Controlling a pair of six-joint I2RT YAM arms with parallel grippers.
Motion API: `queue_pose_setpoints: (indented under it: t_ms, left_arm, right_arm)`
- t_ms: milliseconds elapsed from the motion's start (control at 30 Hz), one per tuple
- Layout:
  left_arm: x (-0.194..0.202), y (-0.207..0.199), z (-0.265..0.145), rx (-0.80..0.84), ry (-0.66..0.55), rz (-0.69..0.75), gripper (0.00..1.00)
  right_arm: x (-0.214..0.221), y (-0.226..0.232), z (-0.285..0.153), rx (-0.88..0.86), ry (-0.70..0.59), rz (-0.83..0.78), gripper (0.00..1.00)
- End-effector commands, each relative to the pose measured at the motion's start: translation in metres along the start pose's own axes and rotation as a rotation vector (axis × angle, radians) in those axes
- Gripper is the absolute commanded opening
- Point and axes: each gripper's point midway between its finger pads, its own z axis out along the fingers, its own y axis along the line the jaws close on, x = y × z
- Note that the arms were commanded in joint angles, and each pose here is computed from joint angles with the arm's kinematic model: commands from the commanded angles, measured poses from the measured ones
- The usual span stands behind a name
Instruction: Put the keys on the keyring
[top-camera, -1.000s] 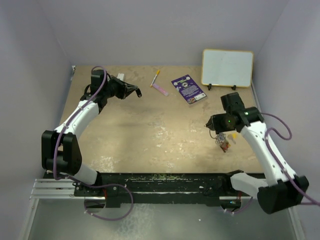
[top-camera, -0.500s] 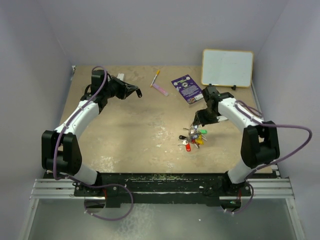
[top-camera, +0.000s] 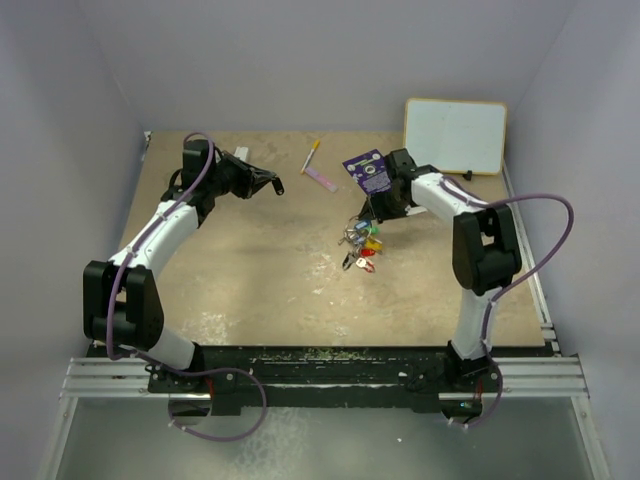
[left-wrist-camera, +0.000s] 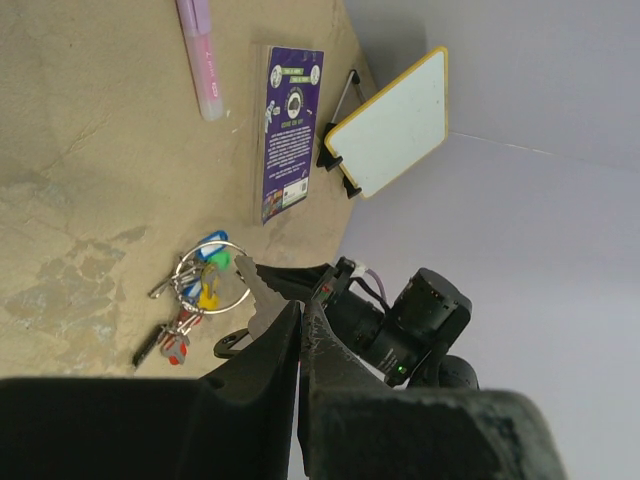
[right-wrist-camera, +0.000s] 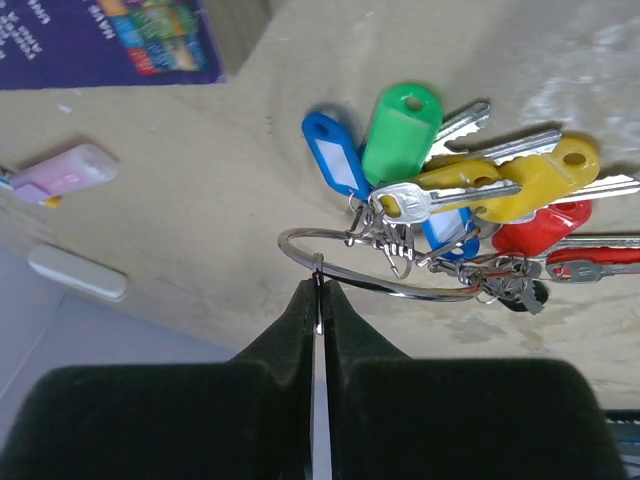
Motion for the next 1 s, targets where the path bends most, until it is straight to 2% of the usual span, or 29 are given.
queue_pose_setpoints:
  t_ms: [0, 100, 267, 533, 700, 800, 967]
  left_arm:
    - [-0.007, -0.022, -0.006, 0.058, -0.016, 0.022, 0.04]
    - [-0.008, -0.024, -0.005, 0.061, -0.016, 0.023, 0.04]
    - [-0.01, -0.023, -0.004, 0.059, -0.018, 0.021, 0.04]
    - [-0.009, -0.021, -0.003, 0.055, -0.019, 0.022, 0.04]
    - [-0.008, -0.018, -0.003, 0.05, -0.015, 0.019, 0.04]
    - [-0.008, -0.017, -0.003, 0.048, -0.017, 0.018, 0.04]
    - [-0.008, -0.021, -0.005, 0.052, -0.02, 0.027, 0.04]
  right_arm:
    - [0.025, 0.034, -0.016, -0.105, 0.086, -0.046, 0.0]
    - [0.033, 0.027, -0.029, -0.099, 0.127, -0.042, 0.0]
    - [0.024, 0.001, -0.066, -0.109, 0.091, -0.009, 0.0]
    - [-0.01, -0.091, -0.125, 0.019, -0.081, 0.055, 0.0]
    - [-0.032, -0.119, -0.186, -0.026, -0.221, 0.091, 0.0]
    - [-0.032, -0.12, -0.181, -0.005, -0.216, 0.079, 0.0]
    - [-0.03, -0.091, -0.134, -0.017, -0.183, 0.032, 0.0]
